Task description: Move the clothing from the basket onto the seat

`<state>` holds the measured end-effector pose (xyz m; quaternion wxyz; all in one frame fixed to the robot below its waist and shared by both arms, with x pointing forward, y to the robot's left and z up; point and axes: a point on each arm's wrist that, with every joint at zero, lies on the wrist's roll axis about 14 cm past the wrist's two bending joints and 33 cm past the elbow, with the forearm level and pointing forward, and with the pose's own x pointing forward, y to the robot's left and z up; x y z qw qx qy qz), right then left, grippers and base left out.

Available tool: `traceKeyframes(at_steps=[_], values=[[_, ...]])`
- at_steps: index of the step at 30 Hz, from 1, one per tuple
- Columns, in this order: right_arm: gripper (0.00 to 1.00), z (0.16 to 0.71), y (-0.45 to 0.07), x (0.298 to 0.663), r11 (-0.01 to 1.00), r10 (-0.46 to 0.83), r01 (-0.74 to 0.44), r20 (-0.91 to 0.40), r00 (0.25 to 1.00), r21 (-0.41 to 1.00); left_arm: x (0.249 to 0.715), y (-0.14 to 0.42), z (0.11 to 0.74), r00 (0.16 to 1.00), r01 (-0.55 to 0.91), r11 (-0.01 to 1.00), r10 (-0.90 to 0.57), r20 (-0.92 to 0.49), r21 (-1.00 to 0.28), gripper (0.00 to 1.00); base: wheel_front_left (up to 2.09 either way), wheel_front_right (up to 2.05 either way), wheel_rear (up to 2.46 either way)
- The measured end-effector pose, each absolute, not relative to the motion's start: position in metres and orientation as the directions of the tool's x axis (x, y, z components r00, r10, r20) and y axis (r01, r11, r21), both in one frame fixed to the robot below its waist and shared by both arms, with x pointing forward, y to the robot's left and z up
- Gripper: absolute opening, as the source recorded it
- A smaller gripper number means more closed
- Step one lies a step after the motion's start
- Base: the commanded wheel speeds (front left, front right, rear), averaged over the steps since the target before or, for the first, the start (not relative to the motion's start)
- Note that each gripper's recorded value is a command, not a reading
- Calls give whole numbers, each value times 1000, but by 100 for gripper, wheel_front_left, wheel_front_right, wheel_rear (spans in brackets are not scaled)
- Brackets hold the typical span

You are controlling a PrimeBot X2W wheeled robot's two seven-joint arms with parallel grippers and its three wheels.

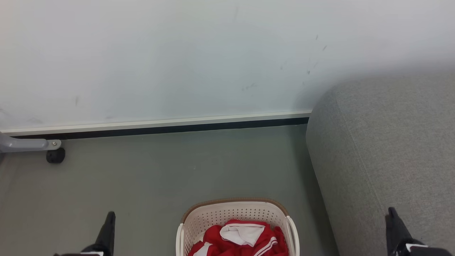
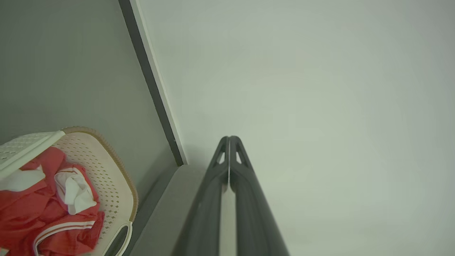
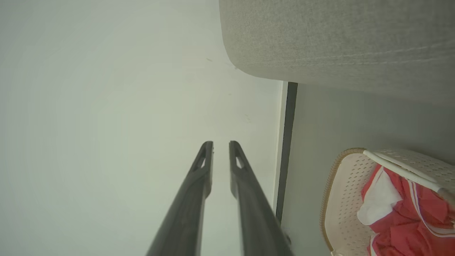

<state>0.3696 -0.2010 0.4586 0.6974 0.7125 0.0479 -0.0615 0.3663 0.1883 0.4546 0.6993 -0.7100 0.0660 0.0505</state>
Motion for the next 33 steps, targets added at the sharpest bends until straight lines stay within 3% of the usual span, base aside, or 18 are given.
traceKeyframes(at_steps=[17, 33], values=[[100, 455, -193, 364, 22, -23, 169, -169, 985, 985, 361, 184, 454, 985, -174, 44, -10, -174, -984, 100, 0, 0, 0], [100, 465, -183, 365, 284, 1, 160, -167, 986, 945, 366, 177, 470, 988, -143, 295, -12, -153, -945, 100, 0, 0, 0]])
